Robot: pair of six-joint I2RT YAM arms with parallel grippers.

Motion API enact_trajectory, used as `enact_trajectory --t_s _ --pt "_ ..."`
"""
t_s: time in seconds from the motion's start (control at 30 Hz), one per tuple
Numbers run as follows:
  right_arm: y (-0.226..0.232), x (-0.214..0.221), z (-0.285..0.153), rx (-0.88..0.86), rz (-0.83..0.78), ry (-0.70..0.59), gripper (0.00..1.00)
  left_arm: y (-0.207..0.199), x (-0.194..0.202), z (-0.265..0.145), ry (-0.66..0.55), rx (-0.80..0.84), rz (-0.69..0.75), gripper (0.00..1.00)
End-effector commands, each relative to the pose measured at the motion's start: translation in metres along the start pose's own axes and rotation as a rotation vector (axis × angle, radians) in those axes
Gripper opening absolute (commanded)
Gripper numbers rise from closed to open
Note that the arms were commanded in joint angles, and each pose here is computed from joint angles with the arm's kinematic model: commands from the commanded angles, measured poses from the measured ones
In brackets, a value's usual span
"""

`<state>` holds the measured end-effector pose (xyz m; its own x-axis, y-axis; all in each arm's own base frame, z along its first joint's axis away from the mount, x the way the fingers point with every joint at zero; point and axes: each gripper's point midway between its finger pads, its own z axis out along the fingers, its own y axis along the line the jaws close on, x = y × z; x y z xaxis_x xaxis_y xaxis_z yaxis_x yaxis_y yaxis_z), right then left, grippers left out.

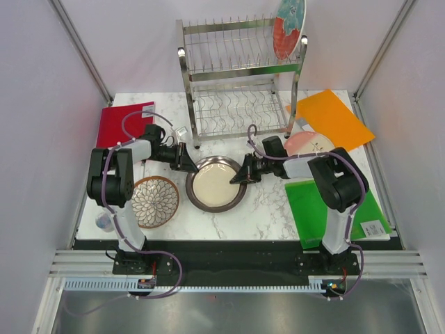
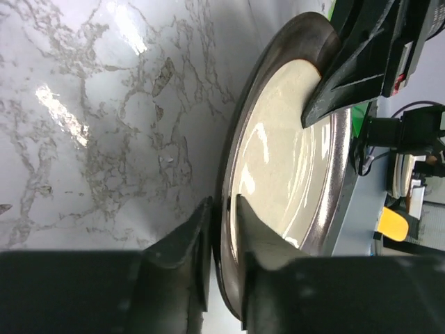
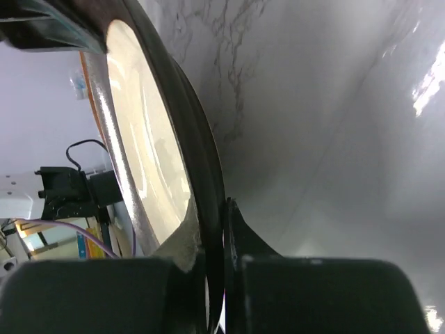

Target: Load the plates into the dish rack

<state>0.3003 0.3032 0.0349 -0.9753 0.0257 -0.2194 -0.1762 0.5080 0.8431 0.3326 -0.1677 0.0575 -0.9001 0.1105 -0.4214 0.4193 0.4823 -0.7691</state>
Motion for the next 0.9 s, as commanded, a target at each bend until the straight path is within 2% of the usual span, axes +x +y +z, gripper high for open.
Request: enact_trajectory --t_s 0.0,0.07,0.17,0.27,0.33,0.37,0.6,0.67,0.73,0.77,0.83,0.87 --pt "0.042 -0.016 -0.024 -0.027 -0.156 -0.018 0.0 -0.023 -0.017 -0.006 -0.034 0.026 0.026 0.32" --pt "0.048 -0.016 -0.041 0.01 -0.19 0.005 0.0 -0.022 -0.023 -0.014 -0.054 -0.04 0.057 0.45" --pt "0.067 -0.029 -0.076 0.058 -0.276 -0.015 0.0 -0.034 -0.03 -0.036 -0.102 -0.097 0.133 0.54" --pt "0.1 -0.048 -0.117 0.113 -0.376 -0.048 0.0 -0.057 -0.035 -0.066 -0.14 -0.144 0.218 0.59" --pt "0.137 -0.061 -0.146 0.133 -0.476 -0.097 0.0 -0.069 -0.035 -0.08 -0.168 -0.173 0.244 0.64" --pt "0.157 -0.064 -0.162 0.136 -0.517 -0.137 0.0 -0.078 -0.037 -0.1 -0.22 -0.227 0.274 0.65" --pt "0.289 -0.084 -0.255 0.215 -0.826 -0.506 0.0 -0.114 -0.029 -0.136 -0.386 -0.371 0.478 0.71" --pt "0.302 -0.102 -0.28 0.297 -0.862 -0.622 0.0 -0.115 -0.027 -0.138 -0.409 -0.391 0.481 0.71" --pt "0.335 -0.12 -0.319 0.345 -0.916 -0.778 0.0 -0.12 -0.029 -0.141 -0.439 -0.395 0.485 0.71" --pt "0.354 -0.139 -0.347 0.4 -0.916 -0.909 0.0 -0.12 -0.03 -0.142 -0.445 -0.398 0.476 0.71" --pt "0.373 -0.158 -0.375 0.434 -0.89 -1.055 0.0 -0.124 -0.032 -0.143 -0.461 -0.388 0.462 0.7" --pt "0.389 -0.175 -0.404 0.466 -0.846 -1.22 0.0 -0.125 -0.033 -0.143 -0.464 -0.385 0.459 0.7"
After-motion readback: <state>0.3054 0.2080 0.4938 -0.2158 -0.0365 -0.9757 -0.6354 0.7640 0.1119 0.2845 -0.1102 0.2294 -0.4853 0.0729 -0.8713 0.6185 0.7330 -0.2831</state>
